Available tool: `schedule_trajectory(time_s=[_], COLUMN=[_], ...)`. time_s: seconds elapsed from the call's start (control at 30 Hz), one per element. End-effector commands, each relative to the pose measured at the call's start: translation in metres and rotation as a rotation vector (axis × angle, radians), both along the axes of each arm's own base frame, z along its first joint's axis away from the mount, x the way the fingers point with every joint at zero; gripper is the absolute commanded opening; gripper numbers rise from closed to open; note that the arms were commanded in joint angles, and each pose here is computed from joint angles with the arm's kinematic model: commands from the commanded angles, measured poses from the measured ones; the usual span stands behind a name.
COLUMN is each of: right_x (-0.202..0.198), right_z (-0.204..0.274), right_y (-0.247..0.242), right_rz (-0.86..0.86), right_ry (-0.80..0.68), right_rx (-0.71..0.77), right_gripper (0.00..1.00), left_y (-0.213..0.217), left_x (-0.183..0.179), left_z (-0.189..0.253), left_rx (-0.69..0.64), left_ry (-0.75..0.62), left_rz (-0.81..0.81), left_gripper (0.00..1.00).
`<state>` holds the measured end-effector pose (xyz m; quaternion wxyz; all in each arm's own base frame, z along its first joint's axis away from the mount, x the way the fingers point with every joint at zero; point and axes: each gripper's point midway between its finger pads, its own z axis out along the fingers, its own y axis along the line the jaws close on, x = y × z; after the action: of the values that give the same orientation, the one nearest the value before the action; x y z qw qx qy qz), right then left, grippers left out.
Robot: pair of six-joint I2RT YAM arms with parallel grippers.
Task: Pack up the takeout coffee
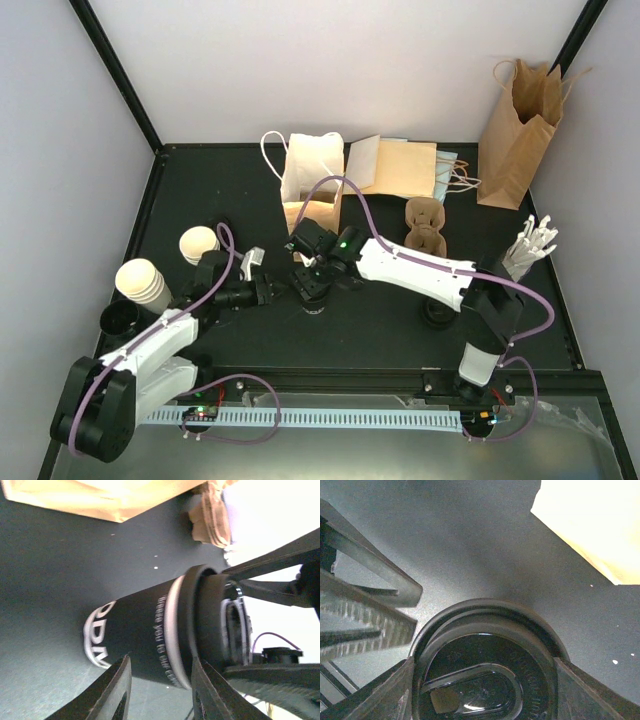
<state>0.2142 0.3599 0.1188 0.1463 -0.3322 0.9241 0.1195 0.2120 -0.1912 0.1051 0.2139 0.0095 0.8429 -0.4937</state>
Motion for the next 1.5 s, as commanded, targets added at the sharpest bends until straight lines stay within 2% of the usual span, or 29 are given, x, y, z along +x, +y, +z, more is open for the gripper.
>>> schedule_trajectory(time_s=[0.0, 0.13, 0.3, 0.63, 1.13, 1.47], right_x=[-0.051, -0.054, -0.046, -0.048, -0.045, -0.049], right_z=[-0.083, -0.09, -0.083, -0.045, 0.001, -0.009], right_y=[-0.039, -0.045, -0.056, -0.037, -0.048, -0.051], right_rz=[-0.003, -0.012, -0.019, 0.069, 0.074, 0.065], right_ry=[0.289, 0.294, 0.229, 0.18, 0.108, 0.102], right_rx=[-0.161, -0.171, -0.246, -0.194, -0.188, -0.182], right_gripper=[0.65, 0.64, 0.64, 0.64, 0.64, 0.72], left_y=[0.009, 0.006, 0.008, 0.007, 0.011, 0.009], left_x=[-0.01, -0.01, -0.006, -0.007, -0.007, -0.011], left_z=[-0.019, -0.016, 0.008, 0.032, 0.067, 0.065], left_rx=[0.067, 0.047, 0.038, 0.006, 0.023, 0.034], left_ry=[0.09, 0.089, 0.002, -0.031, -0.101, -0.113], left_rz=[0.028, 0.011, 0.034, 0.035, 0.032, 0.0], left_gripper=[0.36, 0.36, 0.41, 0.43, 0.43, 0.44])
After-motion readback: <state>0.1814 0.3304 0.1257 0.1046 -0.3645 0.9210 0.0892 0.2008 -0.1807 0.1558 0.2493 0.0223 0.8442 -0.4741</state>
